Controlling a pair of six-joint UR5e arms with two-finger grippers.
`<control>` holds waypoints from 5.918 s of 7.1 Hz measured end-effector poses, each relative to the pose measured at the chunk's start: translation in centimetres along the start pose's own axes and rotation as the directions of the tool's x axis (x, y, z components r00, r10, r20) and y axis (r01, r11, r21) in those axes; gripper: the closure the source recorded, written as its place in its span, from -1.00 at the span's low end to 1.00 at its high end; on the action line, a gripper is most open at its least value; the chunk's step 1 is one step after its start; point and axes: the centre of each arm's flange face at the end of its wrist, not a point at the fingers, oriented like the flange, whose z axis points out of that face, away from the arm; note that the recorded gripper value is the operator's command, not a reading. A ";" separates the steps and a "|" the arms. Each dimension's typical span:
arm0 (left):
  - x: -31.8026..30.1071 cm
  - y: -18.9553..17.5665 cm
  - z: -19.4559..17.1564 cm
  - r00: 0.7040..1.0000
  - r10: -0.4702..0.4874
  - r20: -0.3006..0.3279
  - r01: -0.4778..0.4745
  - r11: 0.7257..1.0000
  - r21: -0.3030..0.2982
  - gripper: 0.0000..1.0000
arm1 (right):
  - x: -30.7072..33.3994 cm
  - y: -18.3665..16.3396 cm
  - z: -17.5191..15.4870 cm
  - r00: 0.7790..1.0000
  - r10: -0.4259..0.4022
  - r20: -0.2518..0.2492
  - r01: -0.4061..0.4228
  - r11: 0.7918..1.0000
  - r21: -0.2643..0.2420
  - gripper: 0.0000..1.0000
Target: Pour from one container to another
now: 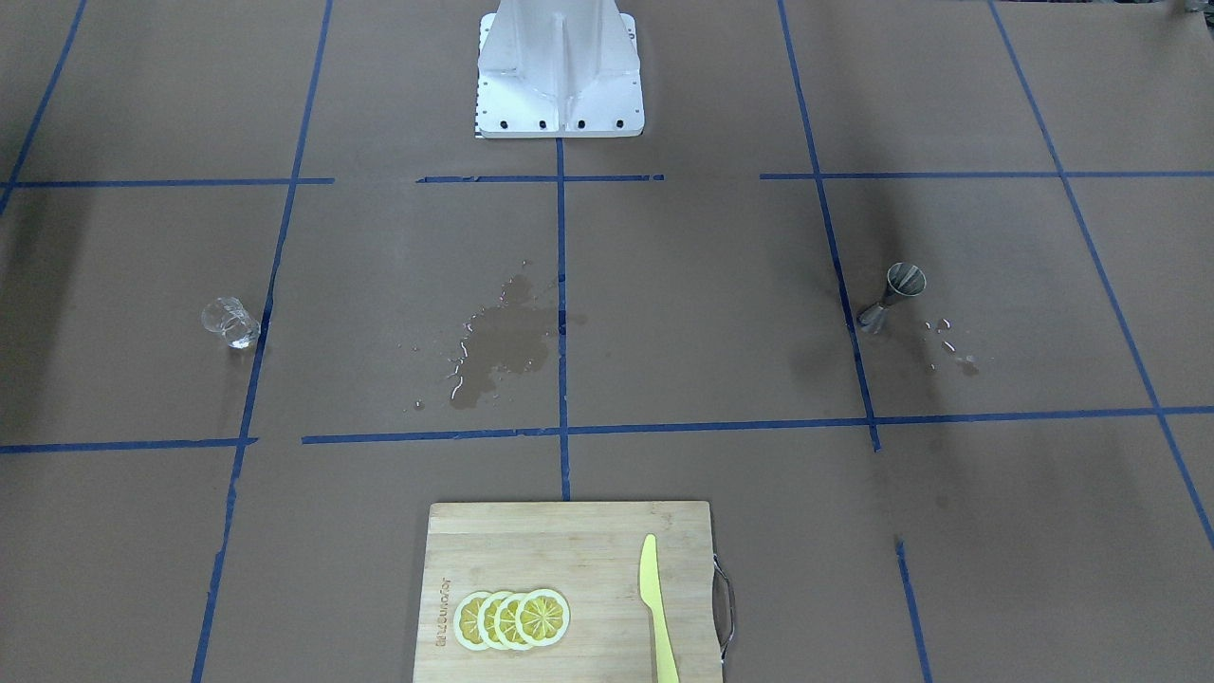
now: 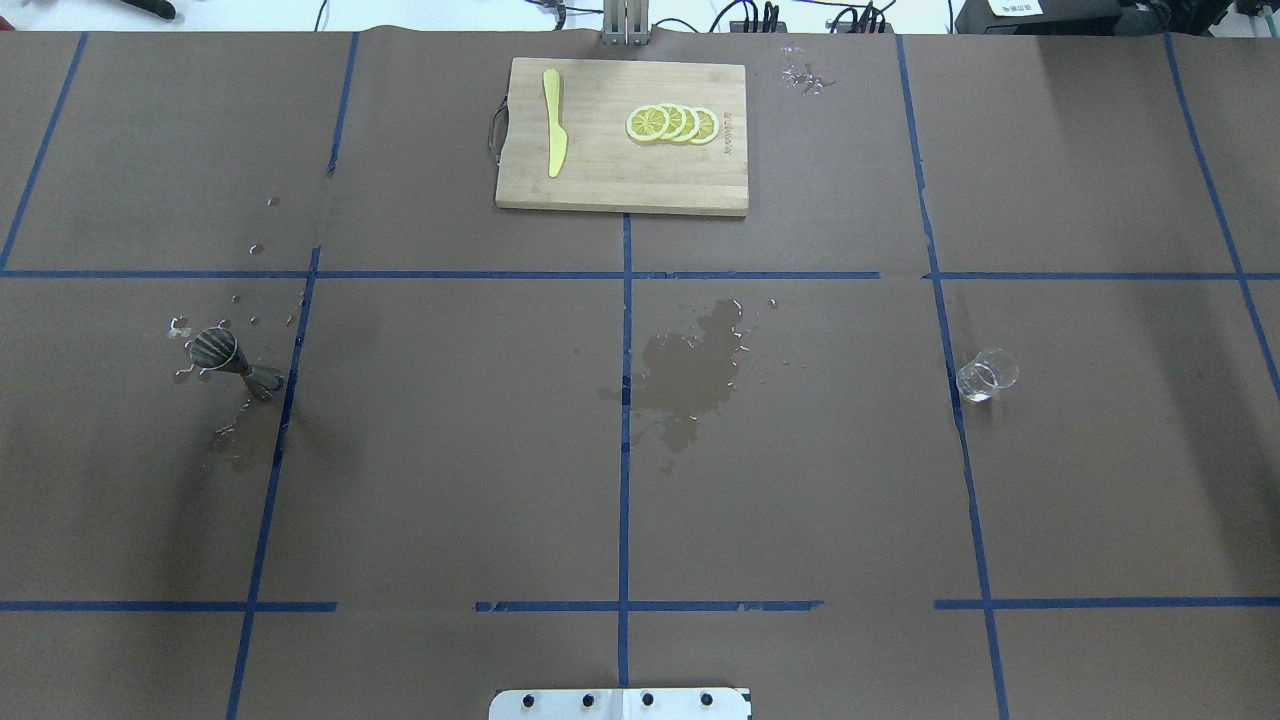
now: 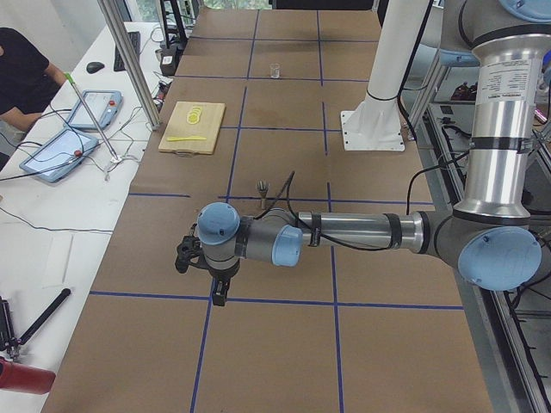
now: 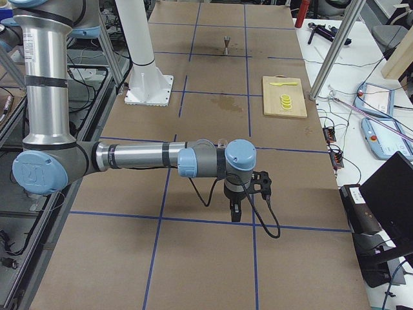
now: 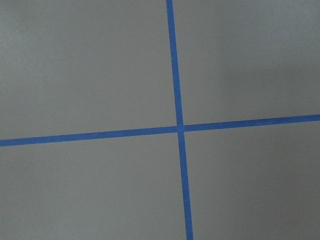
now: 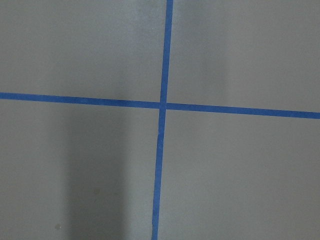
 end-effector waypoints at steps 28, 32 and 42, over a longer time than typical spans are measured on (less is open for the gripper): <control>48.5 25.2 17.4 0.944 -0.322 0.065 0.154 0.609 0.778 -1.00 | -26.1 11.1 -2.9 0.987 0.108 0.119 -0.144 0.923 0.356 -1.00; 47.6 23.8 20.9 0.937 -0.332 0.109 0.107 0.569 0.815 -1.00 | -30.2 13.4 0.9 0.986 0.120 0.115 -0.158 0.889 0.429 -1.00; 45.3 17.9 24.4 0.922 -0.374 0.104 0.091 0.470 0.878 -0.78 | -31.7 17.2 4.2 0.992 0.097 0.086 -0.128 0.837 0.531 -1.00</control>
